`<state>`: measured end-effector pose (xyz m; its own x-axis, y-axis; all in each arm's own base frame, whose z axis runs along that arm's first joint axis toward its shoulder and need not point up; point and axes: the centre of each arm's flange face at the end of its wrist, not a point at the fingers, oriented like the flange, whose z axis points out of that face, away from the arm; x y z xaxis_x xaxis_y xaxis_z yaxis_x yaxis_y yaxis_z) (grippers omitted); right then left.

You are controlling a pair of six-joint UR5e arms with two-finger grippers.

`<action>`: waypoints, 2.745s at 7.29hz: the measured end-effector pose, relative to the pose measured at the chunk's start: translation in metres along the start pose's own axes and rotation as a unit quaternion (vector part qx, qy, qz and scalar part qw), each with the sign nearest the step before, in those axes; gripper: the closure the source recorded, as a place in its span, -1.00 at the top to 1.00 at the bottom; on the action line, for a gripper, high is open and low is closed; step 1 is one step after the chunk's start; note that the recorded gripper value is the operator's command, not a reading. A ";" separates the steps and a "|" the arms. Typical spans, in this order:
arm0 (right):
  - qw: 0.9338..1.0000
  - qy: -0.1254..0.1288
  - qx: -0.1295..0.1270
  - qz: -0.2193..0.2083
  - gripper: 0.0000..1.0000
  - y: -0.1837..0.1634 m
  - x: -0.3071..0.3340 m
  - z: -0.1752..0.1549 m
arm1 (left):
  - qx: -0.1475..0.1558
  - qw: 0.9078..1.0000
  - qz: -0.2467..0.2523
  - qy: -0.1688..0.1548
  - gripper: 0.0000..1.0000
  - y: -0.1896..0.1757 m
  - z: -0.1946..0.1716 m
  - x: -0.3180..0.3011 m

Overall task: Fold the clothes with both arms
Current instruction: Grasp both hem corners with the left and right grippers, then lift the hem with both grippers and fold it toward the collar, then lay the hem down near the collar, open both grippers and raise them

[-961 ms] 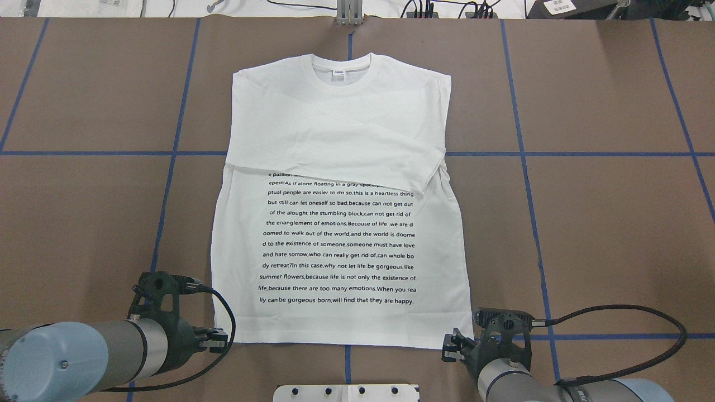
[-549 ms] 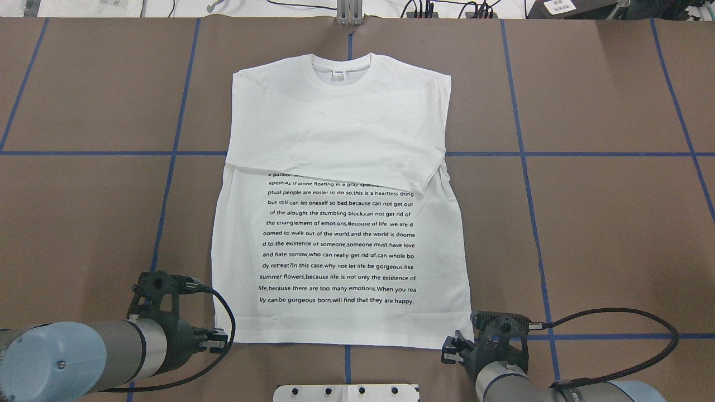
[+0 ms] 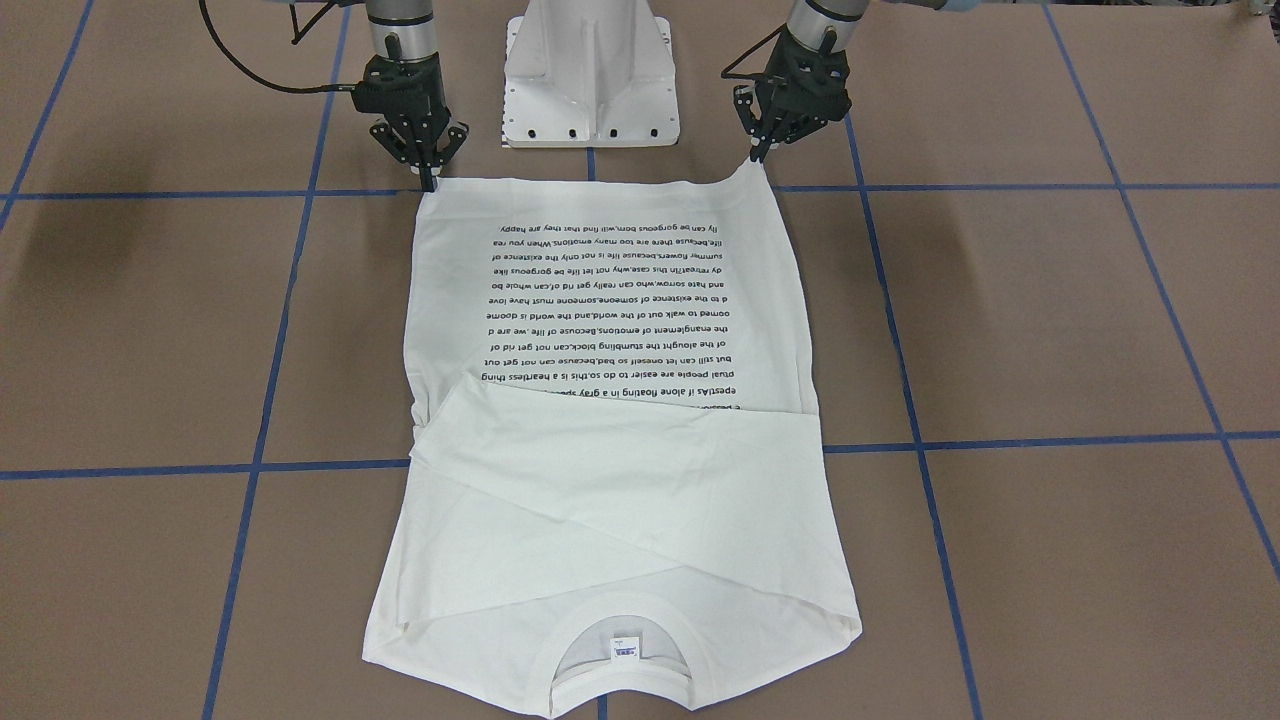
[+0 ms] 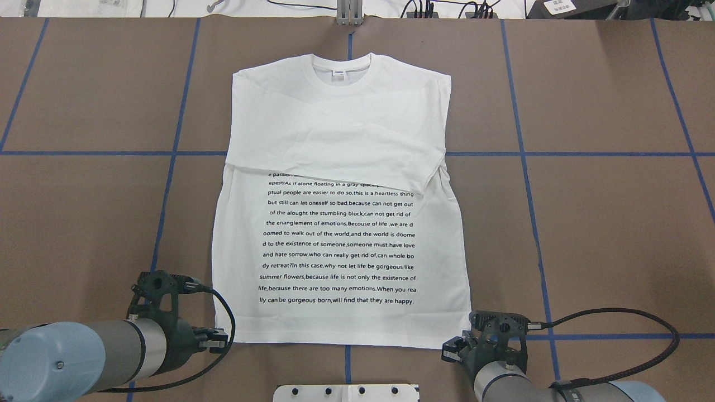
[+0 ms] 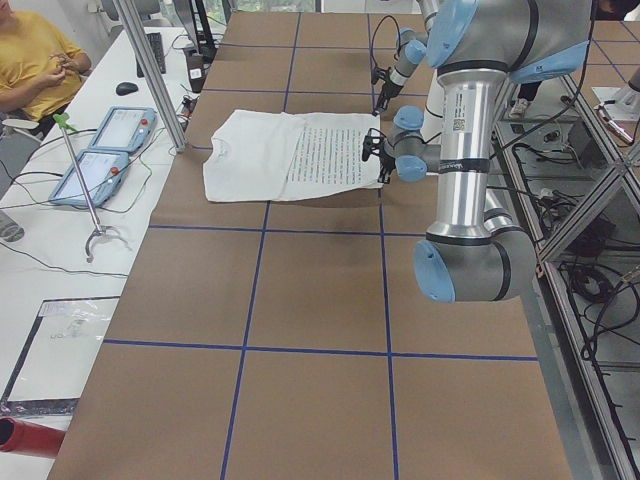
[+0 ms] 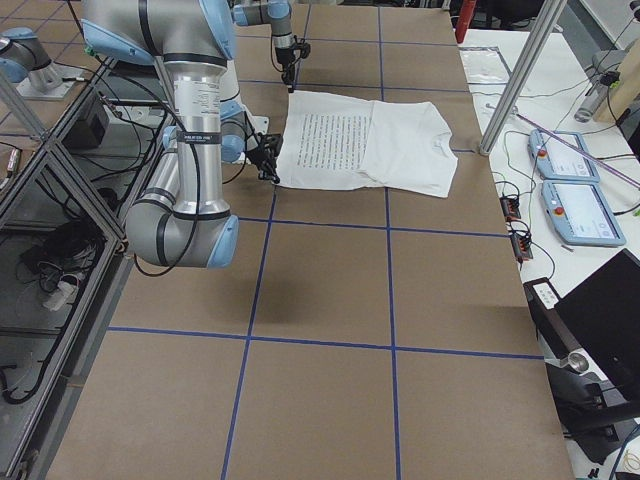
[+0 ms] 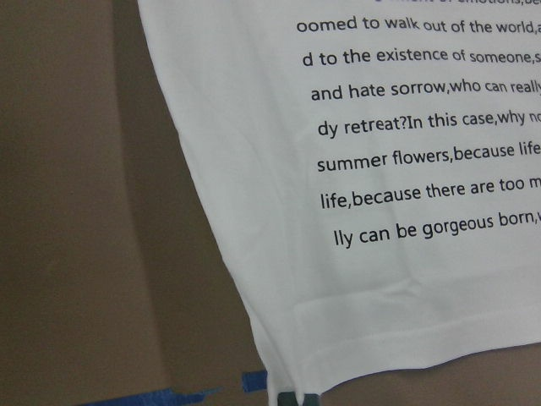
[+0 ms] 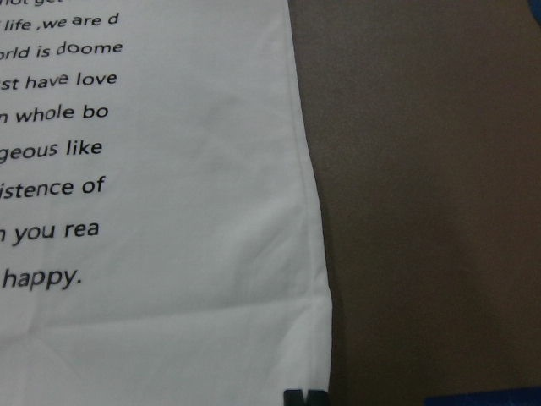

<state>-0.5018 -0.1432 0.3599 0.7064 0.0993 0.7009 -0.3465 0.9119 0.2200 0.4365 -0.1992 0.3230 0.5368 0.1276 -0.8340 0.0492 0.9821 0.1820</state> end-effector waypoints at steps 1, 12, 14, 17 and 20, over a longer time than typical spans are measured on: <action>1.000 -0.003 -0.001 0.002 -1.00 -0.007 -0.001 -0.010 | 0.001 1.000 0.000 0.003 -1.00 -0.001 -0.004 0.001; 0.997 0.072 -0.040 0.001 -1.00 -0.289 -0.036 -0.172 | 0.067 0.993 0.071 -0.061 -1.00 -0.196 -0.201 0.020; 0.997 0.071 -0.023 0.012 -1.00 -0.327 -0.075 -0.131 | 0.085 0.989 0.059 -0.103 -1.00 -0.262 -0.176 0.011; 0.998 0.070 0.002 0.008 -1.00 -0.382 -0.104 -0.048 | 0.119 0.983 0.055 -0.127 -1.00 -0.351 -0.074 -0.009; 0.997 0.079 0.021 -0.005 -1.00 -0.439 -0.106 0.026 | 0.140 0.978 0.053 -0.147 -1.00 -0.394 -0.004 -0.032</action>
<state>-0.4402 -0.5646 0.2066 0.7966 0.1554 0.5842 -0.3627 0.8959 0.2564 0.3968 -0.5899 0.2758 0.7683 0.1404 -0.6244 0.1864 0.8842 0.4282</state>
